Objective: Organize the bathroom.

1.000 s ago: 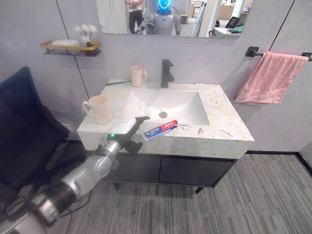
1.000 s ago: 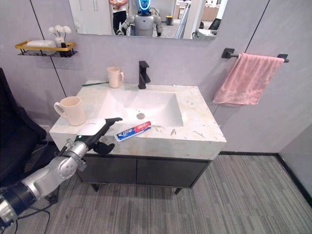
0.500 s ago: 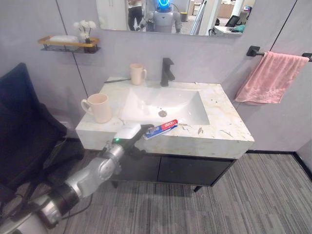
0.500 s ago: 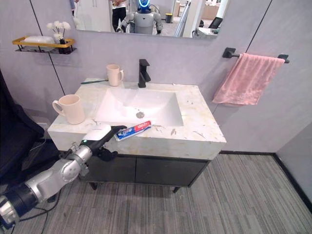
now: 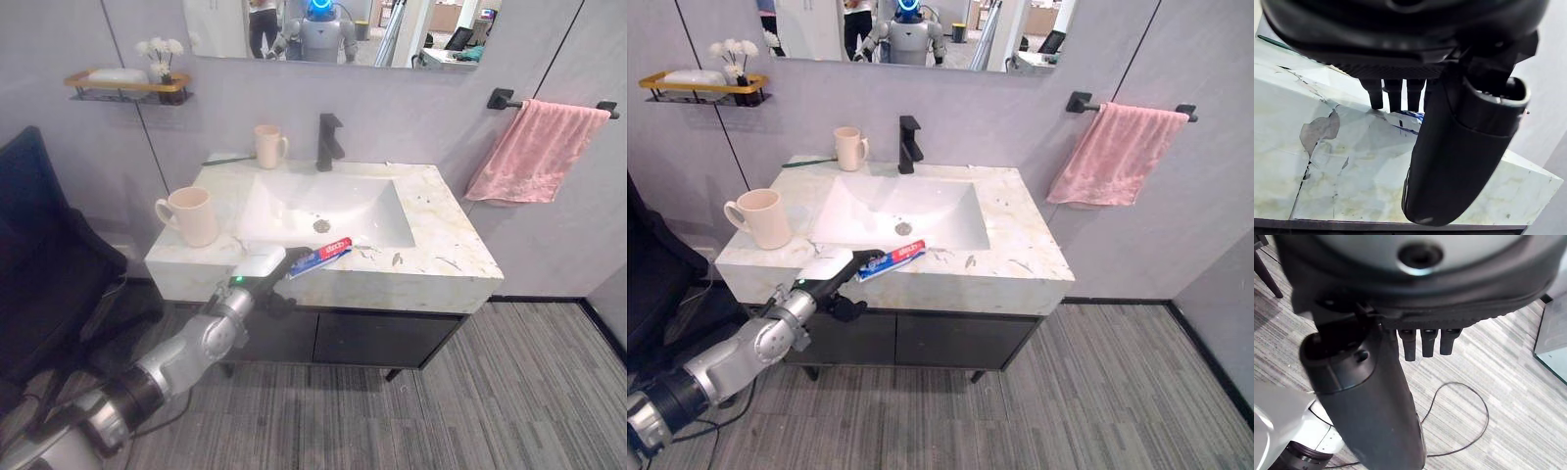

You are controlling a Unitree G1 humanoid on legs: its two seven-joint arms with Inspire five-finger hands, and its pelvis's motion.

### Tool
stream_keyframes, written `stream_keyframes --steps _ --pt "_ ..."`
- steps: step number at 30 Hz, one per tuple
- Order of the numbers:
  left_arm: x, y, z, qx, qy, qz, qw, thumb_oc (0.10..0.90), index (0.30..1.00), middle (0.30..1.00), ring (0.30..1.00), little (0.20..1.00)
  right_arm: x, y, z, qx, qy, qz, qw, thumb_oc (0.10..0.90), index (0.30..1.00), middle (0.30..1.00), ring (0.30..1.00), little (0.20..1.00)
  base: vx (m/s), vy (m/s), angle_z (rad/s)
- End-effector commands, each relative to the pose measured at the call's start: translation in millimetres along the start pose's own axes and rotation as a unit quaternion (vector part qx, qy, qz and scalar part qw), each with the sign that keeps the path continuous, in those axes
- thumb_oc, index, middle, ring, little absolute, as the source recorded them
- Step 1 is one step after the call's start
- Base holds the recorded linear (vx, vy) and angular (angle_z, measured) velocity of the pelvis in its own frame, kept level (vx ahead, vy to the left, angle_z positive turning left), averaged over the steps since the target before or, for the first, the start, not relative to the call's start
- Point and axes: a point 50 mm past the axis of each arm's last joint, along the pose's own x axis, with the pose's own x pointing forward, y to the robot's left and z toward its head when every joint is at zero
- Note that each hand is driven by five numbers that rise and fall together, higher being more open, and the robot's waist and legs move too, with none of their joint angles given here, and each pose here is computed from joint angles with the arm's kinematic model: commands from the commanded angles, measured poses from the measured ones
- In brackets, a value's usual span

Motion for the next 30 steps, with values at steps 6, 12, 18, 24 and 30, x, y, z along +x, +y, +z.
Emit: stream_keyframes --steps 6,12,18,24,30 --pt "29 68 23 0.026 -0.046 0.149 0.987 0.585 0.578 0.578 0.578 0.578 1 -8 -14 -0.002 0.044 -0.015 0.999 0.8 0.9 0.9 0.9 0.9 0.0 0.0 0.0" --pt "27 70 17 0.032 -0.04 0.162 0.985 0.4 0.3 0.3 0.3 0.3 1 -4 -15 0.002 0.045 -0.008 0.999 0.8 0.9 0.9 0.9 0.9 0.0 0.0 0.0" --pt "29 74 16 0.03 -0.037 0.167 0.985 0.4 0.3 0.3 0.3 0.3 2 0 -17 -0.001 0.046 -0.007 0.999 0.8 0.9 0.9 0.9 0.9 0.0 0.0 0.0" --pt "36 78 19 0.027 -0.032 0.167 0.985 0.4 0.3 0.3 0.3 0.3 2 1 -18 -0.007 0.044 -0.01 0.999 0.8 0.9 0.9 0.9 0.9 0.0 0.0 0.0" --pt "42 80 22 0.018 -0.038 0.177 0.983 0.4 0.3 0.3 0.3 0.3 1 4 -17 -0.013 0.041 -0.008 0.999 0.8 0.9 0.9 0.9 0.9 0.0 0.0 0.0"
